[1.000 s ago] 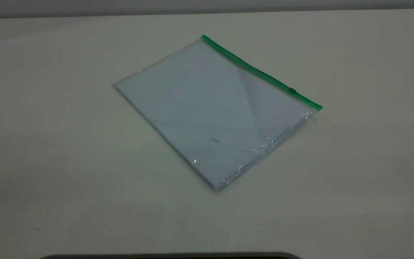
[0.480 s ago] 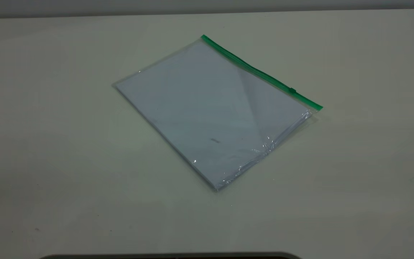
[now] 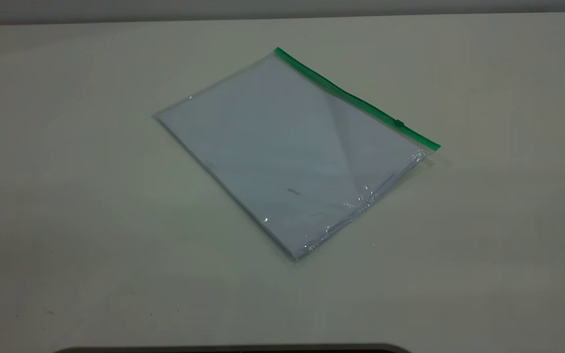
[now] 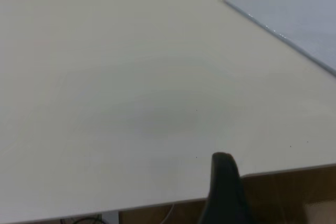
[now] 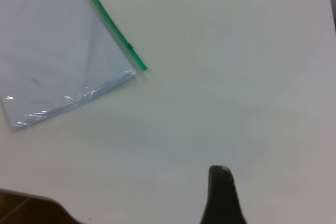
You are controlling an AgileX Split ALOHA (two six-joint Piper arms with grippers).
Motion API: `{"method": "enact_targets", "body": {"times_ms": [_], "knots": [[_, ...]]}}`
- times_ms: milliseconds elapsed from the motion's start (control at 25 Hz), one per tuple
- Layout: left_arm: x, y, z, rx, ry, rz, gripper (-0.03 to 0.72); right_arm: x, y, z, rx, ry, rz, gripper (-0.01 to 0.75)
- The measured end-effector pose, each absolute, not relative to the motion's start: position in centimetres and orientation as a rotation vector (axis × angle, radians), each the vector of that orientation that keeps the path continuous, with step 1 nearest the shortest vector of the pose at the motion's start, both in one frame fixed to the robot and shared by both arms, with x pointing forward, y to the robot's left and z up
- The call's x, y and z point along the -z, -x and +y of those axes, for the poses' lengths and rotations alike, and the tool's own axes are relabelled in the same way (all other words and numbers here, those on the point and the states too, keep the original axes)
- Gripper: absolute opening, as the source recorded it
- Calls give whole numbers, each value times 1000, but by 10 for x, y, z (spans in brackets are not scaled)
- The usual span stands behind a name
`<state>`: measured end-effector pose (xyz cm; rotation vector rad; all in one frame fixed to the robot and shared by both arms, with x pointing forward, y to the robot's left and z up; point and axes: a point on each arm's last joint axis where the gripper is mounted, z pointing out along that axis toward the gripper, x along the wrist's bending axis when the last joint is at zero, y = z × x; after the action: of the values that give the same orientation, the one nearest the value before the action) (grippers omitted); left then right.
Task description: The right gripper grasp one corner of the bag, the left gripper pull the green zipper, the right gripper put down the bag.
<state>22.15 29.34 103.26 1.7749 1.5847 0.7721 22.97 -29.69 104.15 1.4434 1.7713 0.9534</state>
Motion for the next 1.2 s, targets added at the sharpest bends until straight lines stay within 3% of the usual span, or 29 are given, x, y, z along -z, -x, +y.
{"method": "enact_targets", "body": {"times_ms": [280, 520, 800, 1200], "knots": [[-1039, -222, 295, -802, -1768, 1587, 593, -1043, -229, -296, -970, -1443, 1771, 570], [-1069, -248, 298, -759, -1813, 1659, 593, -1081, -238, -294, -965, -1464, 1785, 570], [-1091, -324, 298, -660, -1855, 1722, 593, -1093, -300, -285, -849, -1602, 1928, 570], [-1092, -458, 295, -506, -1878, 1782, 593, -1056, -394, -271, -701, -1788, 2071, 570]]}}
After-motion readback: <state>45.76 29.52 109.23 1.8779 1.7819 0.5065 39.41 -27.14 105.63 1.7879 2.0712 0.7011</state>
